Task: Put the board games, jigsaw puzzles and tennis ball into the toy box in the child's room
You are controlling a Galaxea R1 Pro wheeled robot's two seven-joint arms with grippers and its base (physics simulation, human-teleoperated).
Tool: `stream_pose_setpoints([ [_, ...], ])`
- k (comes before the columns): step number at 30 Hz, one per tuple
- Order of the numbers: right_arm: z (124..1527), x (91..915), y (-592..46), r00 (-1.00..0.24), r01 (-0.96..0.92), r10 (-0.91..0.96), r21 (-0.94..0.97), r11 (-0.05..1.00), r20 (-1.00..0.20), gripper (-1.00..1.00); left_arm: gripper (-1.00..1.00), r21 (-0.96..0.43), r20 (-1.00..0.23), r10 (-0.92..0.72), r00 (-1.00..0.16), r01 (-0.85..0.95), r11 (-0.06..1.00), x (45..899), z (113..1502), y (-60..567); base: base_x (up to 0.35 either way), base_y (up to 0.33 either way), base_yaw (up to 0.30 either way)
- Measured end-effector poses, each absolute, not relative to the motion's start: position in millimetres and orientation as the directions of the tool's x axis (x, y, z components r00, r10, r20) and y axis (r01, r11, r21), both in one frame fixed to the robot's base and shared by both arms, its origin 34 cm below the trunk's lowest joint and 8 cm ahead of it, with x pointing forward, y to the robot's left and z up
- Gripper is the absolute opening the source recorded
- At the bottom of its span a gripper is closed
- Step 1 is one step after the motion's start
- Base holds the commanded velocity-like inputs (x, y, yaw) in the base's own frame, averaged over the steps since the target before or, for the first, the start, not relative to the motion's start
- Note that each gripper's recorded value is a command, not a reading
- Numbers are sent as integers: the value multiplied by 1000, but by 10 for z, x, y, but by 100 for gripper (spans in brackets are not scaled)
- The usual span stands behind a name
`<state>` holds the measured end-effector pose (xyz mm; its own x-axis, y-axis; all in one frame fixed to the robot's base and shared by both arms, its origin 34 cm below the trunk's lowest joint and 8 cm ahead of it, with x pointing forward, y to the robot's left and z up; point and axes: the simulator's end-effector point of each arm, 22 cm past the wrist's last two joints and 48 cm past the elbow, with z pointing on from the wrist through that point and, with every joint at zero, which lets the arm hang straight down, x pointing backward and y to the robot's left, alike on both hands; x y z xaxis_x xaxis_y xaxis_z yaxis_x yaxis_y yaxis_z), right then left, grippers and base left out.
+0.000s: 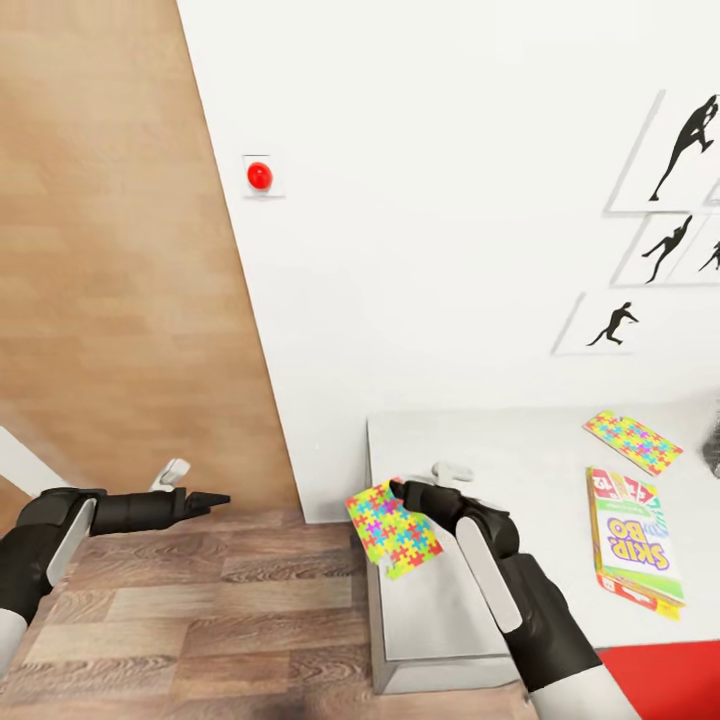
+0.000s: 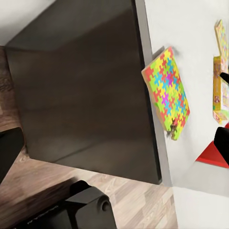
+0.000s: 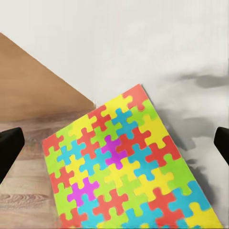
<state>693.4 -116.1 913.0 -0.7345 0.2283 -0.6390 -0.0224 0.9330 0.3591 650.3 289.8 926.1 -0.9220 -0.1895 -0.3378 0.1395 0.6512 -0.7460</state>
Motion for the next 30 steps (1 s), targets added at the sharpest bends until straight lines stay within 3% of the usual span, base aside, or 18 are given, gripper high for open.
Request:
stream_pose_setpoints([
  [9, 9640, 6593, -788, -735, -154, 246, 507, 848, -632, 100, 100, -749, -349, -188, -918, 153, 645, 6514, 9328, 2841, 0, 0, -54],
  [21, 10327, 6424, -685, -736, -323, 356, 761, 563, -576, 100, 100, -745, -364, -188, -912, 164, 646, 6529, 9404, 2804, 0, 0, -4],
  [30, 10483, 6414, -722, -722, -350, 377, 776, 524, -580, 100, 100, -715, -372, -188, -909, 152, 682, 6561, 9363, 2818, 0, 0, 0],
])
